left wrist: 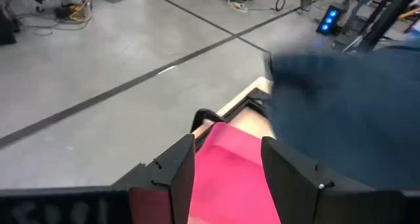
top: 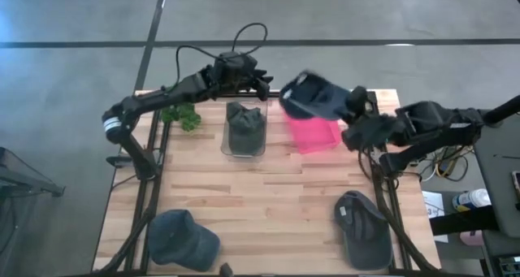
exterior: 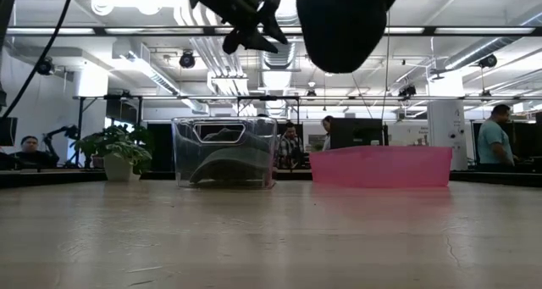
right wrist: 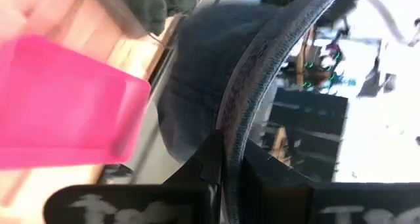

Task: Pick & Place hat
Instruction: Put the middle blue cap into the red bin

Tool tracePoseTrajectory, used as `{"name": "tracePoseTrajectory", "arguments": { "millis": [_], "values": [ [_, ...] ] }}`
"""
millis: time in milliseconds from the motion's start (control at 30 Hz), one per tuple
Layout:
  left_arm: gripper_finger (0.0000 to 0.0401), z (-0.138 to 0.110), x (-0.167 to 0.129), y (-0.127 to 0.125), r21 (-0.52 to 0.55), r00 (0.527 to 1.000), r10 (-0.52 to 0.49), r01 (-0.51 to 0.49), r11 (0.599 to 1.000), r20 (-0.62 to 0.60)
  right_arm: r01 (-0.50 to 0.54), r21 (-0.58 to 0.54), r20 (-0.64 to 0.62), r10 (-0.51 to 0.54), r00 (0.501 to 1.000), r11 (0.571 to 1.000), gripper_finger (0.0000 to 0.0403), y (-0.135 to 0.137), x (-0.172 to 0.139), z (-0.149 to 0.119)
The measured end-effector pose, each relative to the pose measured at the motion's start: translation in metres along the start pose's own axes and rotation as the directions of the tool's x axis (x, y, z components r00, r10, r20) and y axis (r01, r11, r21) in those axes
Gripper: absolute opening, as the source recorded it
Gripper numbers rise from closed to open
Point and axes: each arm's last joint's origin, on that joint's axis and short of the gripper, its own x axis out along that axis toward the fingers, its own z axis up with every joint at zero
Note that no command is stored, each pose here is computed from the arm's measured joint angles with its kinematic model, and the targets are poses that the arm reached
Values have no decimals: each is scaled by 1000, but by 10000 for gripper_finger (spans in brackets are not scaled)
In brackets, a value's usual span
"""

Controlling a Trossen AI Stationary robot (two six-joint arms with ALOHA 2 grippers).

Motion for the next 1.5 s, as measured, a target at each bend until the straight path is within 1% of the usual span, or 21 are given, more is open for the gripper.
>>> {"name": "tracePoseTrajectory", "arguments": {
  "millis": [67, 133, 233, 300, 367, 467, 533, 633, 800, 933, 1033, 1100, 1167, 1200, 1267, 1300, 1333, 1400, 1467, 1500],
  "values": [
    [167, 1, 4, 9, -8, 1000, 13, -13, 1000, -3, 21, -68, -17, -22, 1000, 997, 13, 4, 0, 8],
    [167, 1, 8, 17, -24, 1000, -21, 21, 999, -10, 38, -127, -17, -40, 999, 991, 13, 9, 0, 20],
    [168, -1, 13, 22, -88, 987, -153, 148, 985, -57, 21, -200, 3, -21, 1000, 980, 13, 18, 3, 39],
    [168, -5, 16, 22, -142, 961, -259, 244, 959, -97, 11, -252, 14, -8, 1000, 968, 13, 25, 4, 50],
    [168, -8, 18, 21, -165, 938, -324, 303, 939, -123, 23, -304, 12, -21, 1000, 953, 13, 30, 6, 61],
    [168, -13, 23, 19, -178, 905, -394, 366, 914, -161, 37, -345, 15, -34, 999, 938, 13, 36, 9, 76],
    [168, -18, 26, 17, -206, 867, -460, 422, 883, -193, 34, -362, 15, -30, 999, 931, 13, 39, 12, 82],
    [168, -22, 27, 10, -274, 796, -564, 505, 819, -220, 25, -373, 3, -26, 1000, 927, 13, 41, 16, 87],
    [168, -24, 23, -6, -332, 710, -666, 587, 739, -228, 6, -408, -18, -15, 1000, 913, 13, 49, 24, 99],
    [168, -19, 14, -34, -347, 627, -758, 681, 646, -181, -15, -432, -40, -3, 999, 902, 13, 56, 33, 109],
    [168, -25, 8, -57, -348, 575, -793, 715, 606, -199, -25, -457, -57, -1, 998, 889, 13, 61, 40, 116],
    [168, -31, 5, -72, -337, 545, -808, 735, 588, -222, -9, -463, -70, -26, 997, 886, 13, 62, 41, 119],
    [168, -35, 1, -83, -294, 541, -810, 755, 587, -227, 6, -464, -79, -48, 996, 886, 13, 63, 43, 121],
    [168, -33, -3, -85, -268, 548, -807, 762, 590, -220, 4, -466, -82, -48, 995, 885, 13, 63, 44, 122],
    [168, -25, -12, -85, -206, 581, -790, 764, 612, -195, 6, -467, -79, -48, 996, 884, 13, 65, 43, 124],
    [168, -18, -18, -80, -165, 608, -775, 757, 632, -174, 8, -468, -80, -51, 995, 884, 13, 66, 43, 125],
    [168, -10, -24, -73, -120, 642, -751, 742, 660, -157, 14, -471, -81, -59, 995, 882, 13, 67, 42, 125],
    [168, 6, -37, -55, -24, 721, -681, 684, 729, -126, 23, -477, -75, -67, 995, 879, 13, 70, 39, 127],
    [168, 15, -47, -34, 62, 820, -560, 569, 820, -122, 41, -489, -69, -85, 994, 871, 13, 72, 35, 129],
    [168, 17, -50, -23, 94, 862, -493, 504, 858, -123, 46, -493, -64, -89, 994, 869, 13, 73, 34, 130]
  ]
}}
